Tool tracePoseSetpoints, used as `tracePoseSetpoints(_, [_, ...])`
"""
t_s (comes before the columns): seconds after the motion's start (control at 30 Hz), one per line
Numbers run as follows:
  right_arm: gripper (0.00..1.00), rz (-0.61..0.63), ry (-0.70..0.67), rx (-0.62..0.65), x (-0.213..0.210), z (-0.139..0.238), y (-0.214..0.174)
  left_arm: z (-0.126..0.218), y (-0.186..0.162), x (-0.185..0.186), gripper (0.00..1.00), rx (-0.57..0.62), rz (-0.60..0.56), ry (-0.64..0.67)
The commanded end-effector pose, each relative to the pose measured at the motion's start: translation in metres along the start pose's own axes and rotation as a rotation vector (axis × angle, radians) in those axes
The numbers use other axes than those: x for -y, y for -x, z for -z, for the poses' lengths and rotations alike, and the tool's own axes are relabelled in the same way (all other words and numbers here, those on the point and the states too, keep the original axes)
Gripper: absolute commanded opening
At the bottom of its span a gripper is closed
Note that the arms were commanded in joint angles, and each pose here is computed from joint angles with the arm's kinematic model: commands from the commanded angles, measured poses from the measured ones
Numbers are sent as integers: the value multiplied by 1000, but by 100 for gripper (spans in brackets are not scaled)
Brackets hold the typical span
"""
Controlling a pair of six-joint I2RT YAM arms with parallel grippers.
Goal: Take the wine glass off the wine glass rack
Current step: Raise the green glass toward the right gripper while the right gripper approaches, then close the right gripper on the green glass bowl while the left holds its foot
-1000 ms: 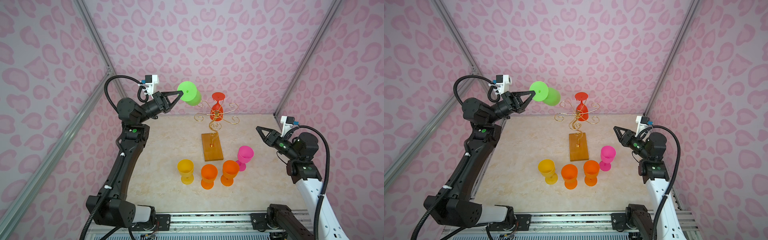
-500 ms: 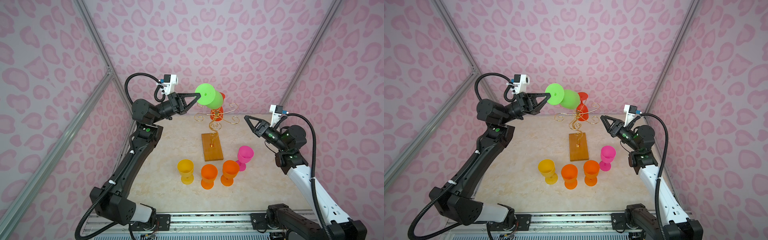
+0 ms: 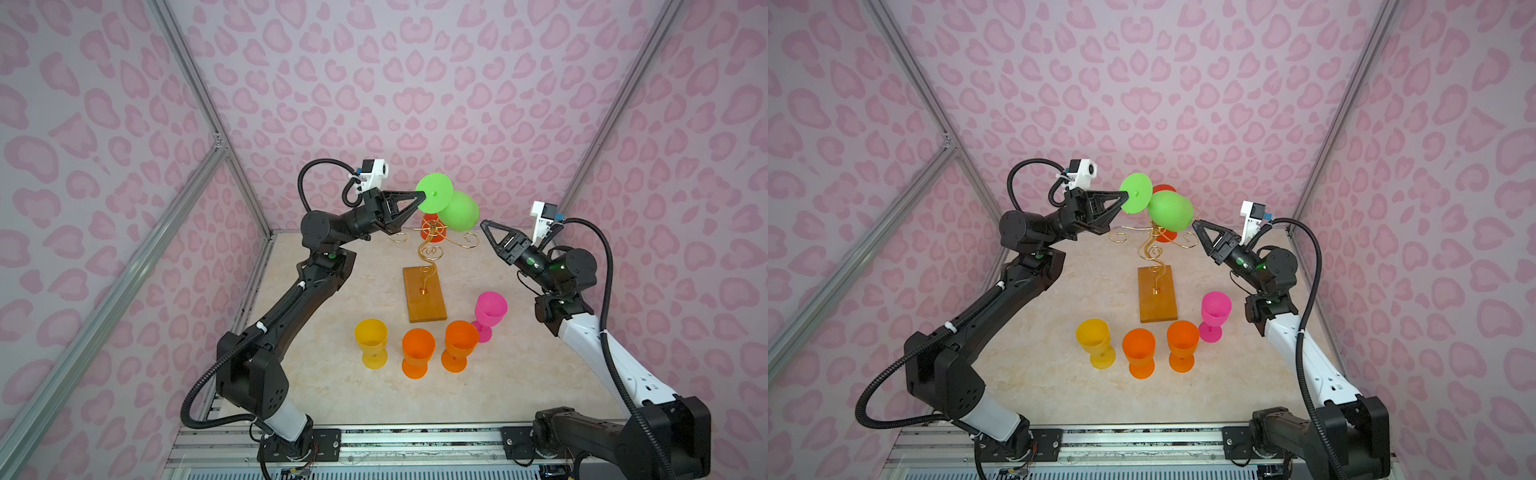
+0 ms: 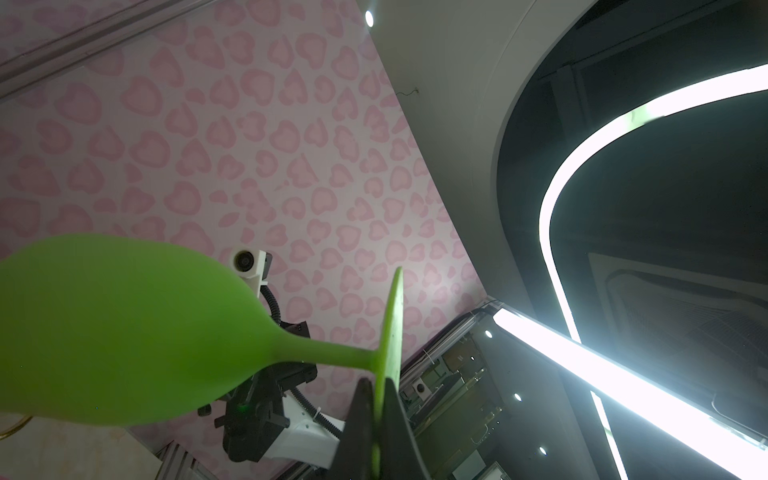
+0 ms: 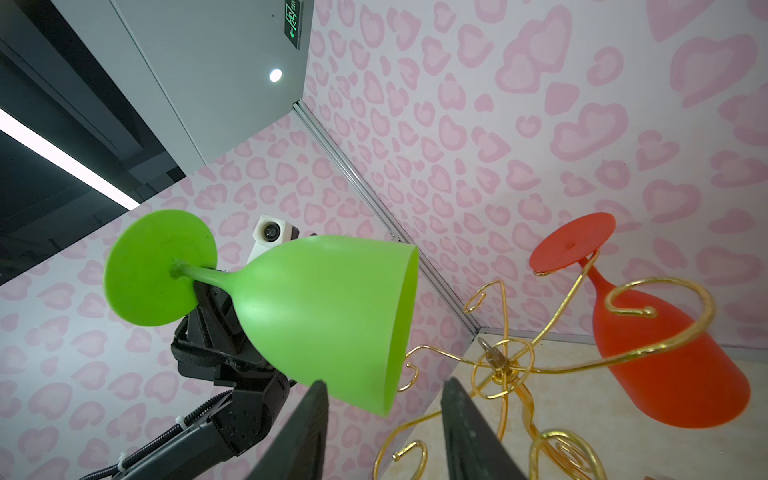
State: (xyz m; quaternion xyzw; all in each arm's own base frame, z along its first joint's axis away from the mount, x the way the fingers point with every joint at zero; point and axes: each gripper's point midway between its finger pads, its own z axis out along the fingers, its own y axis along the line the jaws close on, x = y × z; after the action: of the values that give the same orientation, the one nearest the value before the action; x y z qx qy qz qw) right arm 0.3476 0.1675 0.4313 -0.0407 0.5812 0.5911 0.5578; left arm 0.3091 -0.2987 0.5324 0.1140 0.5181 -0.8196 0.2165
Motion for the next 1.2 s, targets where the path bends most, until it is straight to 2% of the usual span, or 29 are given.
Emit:
tracePoseSetpoints(0.0, [46, 30, 82, 27, -17, 0, 6, 0, -3, 15, 1, -1, -9, -94])
tracePoseSetpoints(0.4, [47, 16, 158, 28, -22, -2, 3, -1, 4, 5, 1, 12, 89, -179])
tracePoseSetpoints(0.83, [42, -21, 410, 67, -50, 5, 7, -2, 11, -12, 2, 12, 212, -230])
tracePoseSetpoints(1.17, [36, -7, 430, 29, -54, 1, -3, -5, 19, -23, 1, 10, 271, -233])
